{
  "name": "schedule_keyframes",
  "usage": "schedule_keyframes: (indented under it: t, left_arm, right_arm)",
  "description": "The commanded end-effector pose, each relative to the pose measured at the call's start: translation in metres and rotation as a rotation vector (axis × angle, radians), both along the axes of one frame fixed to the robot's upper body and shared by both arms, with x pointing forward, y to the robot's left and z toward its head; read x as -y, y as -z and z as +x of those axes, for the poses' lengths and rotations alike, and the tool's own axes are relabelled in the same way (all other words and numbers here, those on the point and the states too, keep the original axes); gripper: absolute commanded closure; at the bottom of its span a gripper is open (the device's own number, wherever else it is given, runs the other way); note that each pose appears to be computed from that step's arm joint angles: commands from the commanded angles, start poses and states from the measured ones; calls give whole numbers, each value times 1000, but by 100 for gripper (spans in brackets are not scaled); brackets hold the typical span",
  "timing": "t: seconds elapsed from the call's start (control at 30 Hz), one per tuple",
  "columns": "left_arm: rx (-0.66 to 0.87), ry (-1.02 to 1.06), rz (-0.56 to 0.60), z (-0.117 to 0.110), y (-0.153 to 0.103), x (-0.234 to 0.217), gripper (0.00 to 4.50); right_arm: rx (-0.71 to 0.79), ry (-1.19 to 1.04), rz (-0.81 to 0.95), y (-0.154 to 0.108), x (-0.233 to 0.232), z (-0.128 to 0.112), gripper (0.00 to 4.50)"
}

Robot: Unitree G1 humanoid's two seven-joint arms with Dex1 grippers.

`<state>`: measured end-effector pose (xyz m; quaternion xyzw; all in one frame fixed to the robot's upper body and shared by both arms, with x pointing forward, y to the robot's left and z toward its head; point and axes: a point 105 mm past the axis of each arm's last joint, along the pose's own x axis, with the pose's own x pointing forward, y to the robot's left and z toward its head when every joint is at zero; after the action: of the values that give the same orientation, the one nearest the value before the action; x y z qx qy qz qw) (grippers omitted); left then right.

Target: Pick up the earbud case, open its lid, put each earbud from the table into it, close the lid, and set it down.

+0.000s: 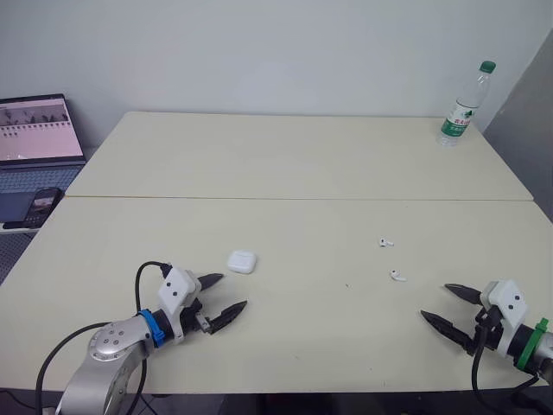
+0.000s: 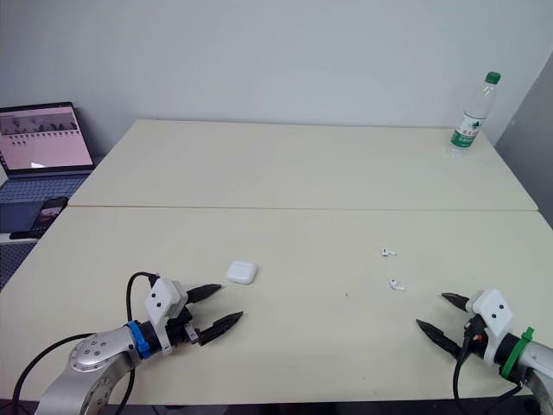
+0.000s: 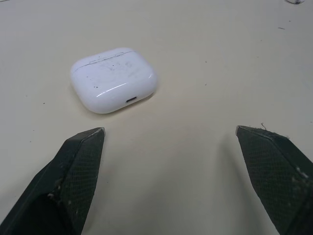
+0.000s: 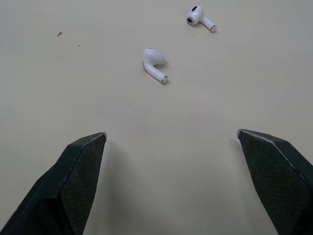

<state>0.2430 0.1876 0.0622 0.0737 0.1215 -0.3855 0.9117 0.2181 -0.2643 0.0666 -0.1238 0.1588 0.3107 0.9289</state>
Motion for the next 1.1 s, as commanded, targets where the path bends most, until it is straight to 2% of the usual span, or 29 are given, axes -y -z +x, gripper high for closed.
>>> schedule_keyframes:
  t: [0.03, 0.47, 0.7, 0.9, 1.1]
  left_arm:
    - [42, 6, 5, 1, -8, 1, 0]
    - [49, -31, -23, 3, -9, 1, 0]
    - [101, -56, -79, 4, -26, 5, 0]
    - [178, -246, -81, 20, -31, 10, 0]
    - [170, -328, -53, 17, -25, 24, 0]
  right_arm:
    - [35, -19, -21, -10, 3, 3, 1]
    - [39, -39, -18, -12, 0, 5, 1]
    - [70, -69, -17, -17, -2, 3, 1]
    - [100, -187, 67, -34, -31, -6, 1]
    - [118, -305, 163, -54, -69, -15, 1]
